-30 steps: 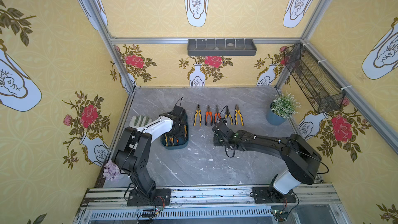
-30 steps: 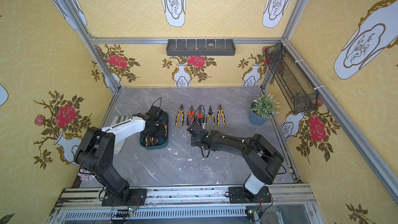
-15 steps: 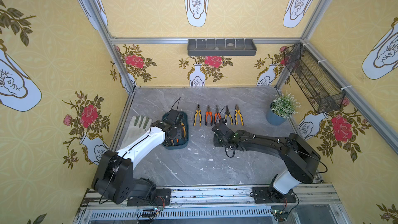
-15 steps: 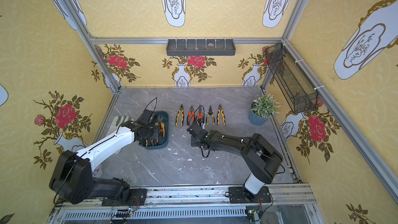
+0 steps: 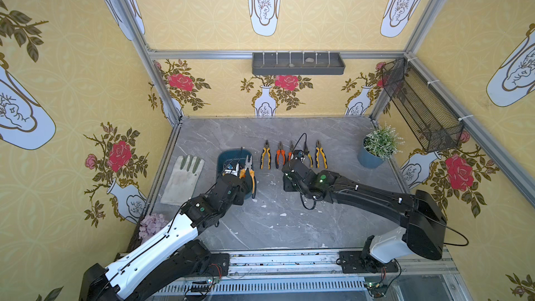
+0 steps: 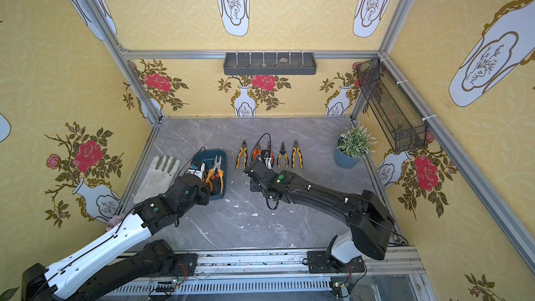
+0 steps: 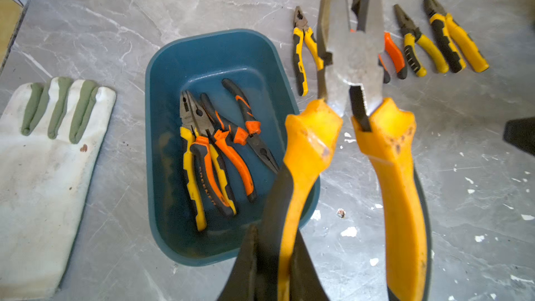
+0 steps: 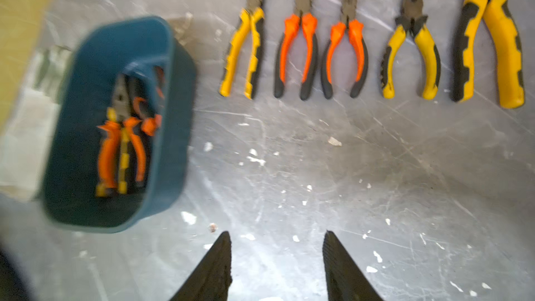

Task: Take the pliers out of the storage box
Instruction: Pick up the pliers from the storage box, then place the pliers at the center of the board.

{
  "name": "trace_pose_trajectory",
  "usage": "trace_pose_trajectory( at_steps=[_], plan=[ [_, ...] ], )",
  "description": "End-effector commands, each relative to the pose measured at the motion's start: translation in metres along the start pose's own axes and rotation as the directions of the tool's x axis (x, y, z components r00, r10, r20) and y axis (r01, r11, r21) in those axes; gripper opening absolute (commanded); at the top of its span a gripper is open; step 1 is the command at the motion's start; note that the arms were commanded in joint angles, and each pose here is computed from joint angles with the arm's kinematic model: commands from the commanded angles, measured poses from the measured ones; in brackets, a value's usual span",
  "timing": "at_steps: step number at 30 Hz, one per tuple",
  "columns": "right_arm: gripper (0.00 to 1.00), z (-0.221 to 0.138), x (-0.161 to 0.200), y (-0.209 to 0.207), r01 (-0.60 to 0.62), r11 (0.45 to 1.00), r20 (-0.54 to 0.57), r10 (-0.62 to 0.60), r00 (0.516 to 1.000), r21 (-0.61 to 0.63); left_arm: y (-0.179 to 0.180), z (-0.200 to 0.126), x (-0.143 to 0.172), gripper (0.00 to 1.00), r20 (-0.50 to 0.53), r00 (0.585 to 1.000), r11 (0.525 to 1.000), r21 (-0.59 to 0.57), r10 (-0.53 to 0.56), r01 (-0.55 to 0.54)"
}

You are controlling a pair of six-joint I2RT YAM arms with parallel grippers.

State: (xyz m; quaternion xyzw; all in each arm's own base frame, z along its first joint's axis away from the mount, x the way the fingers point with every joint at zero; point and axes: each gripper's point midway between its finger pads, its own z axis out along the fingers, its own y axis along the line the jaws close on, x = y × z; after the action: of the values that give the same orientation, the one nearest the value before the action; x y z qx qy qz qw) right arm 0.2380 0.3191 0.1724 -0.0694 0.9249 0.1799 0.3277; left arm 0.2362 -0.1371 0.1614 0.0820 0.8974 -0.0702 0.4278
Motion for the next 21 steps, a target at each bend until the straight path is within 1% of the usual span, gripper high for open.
trace_pose_trajectory(
  at_steps=[1, 4, 7, 11, 16, 21],
  plan=[
    [0.57, -0.019, -0.015, 0.017, -0.034, 0.998, 0.003, 0.034, 0.999, -0.046, -0.007, -0.003, -0.017, 0.00, 0.098, 0.995, 1.000, 0.011, -0.001, 0.000],
    [0.58, -0.028, -0.026, 0.042, -0.078, 0.991, -0.030, 0.075, 0.997, -0.111, -0.018, -0.005, -0.018, 0.00, 0.124, 0.991, 0.999, 0.014, 0.045, -0.047],
    [0.59, -0.030, -0.035, 0.052, -0.171, 0.981, -0.063, 0.166, 0.984, -0.087, -0.025, -0.011, -0.025, 0.00, 0.167, 0.979, 0.993, -0.043, 0.115, -0.109],
    [0.65, -0.035, -0.043, 0.073, -0.248, 0.962, -0.085, 0.240, 0.967, -0.113, -0.033, -0.020, -0.030, 0.00, 0.213, 0.957, 0.978, -0.119, 0.195, -0.173],
    [0.67, -0.037, -0.051, 0.082, -0.317, 0.940, -0.068, 0.310, 0.948, -0.129, -0.040, -0.020, -0.027, 0.00, 0.219, 0.945, 0.965, -0.154, 0.243, -0.213],
    [0.66, -0.031, -0.052, 0.084, -0.318, 0.941, -0.061, 0.313, 0.948, -0.112, -0.040, -0.020, -0.025, 0.00, 0.221, 0.944, 0.964, -0.162, 0.243, -0.210]
  ],
)
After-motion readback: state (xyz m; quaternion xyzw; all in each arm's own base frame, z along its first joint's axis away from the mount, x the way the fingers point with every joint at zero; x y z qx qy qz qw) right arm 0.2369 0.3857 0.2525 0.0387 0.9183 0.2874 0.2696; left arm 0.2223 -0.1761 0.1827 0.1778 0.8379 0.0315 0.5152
